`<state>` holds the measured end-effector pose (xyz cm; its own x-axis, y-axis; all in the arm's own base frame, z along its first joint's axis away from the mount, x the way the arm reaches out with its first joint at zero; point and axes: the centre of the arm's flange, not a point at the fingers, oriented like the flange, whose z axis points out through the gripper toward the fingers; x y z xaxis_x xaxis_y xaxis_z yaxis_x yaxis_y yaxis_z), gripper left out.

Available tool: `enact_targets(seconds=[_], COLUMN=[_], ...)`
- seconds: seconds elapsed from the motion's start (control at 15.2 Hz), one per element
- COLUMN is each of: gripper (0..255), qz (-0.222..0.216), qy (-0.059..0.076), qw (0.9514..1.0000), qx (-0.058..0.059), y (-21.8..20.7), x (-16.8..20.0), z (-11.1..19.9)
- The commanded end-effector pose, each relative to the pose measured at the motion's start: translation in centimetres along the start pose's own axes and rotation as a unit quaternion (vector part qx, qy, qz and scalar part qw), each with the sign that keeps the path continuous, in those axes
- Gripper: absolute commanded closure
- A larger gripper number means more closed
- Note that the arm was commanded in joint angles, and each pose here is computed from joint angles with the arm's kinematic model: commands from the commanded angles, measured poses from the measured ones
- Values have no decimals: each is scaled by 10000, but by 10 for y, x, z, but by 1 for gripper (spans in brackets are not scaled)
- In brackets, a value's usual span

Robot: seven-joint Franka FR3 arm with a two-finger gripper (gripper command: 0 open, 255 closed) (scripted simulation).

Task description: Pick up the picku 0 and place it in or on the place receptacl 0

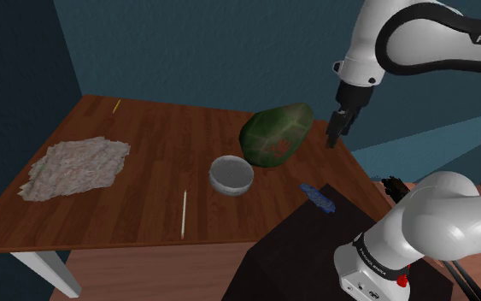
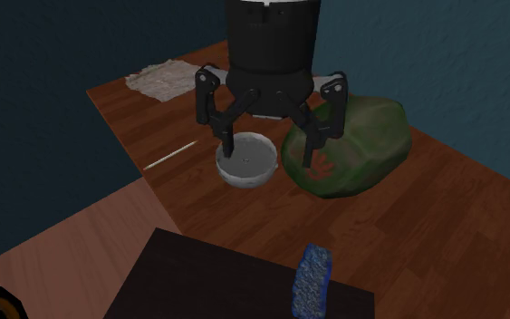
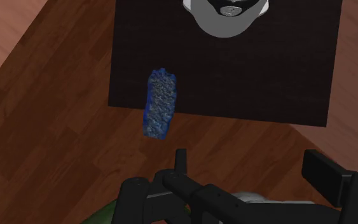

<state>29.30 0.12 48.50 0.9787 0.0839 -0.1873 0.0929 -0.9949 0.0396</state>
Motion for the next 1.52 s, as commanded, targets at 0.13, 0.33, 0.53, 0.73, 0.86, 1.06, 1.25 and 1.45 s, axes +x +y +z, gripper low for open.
enact_targets(seconds=[0.13,0.33,0.53,0.73,0.86,1.06,1.25,1.45], gripper=[0,0,0,0,0,0,0,0], qz=[51,91,131,171,198,238,273,273], qy=[-84,-151,-219,-287,-332,-399,-460,-460], qw=[9999,9998,9995,9992,9989,9984,9979,9979], qx=[-75,-129,-183,-236,-272,-326,-374,-374], y=[15,27,38,51,59,72,84,85], x=[9,15,21,26,29,33,36,35], z=[49,86,124,161,186,223,256,271])
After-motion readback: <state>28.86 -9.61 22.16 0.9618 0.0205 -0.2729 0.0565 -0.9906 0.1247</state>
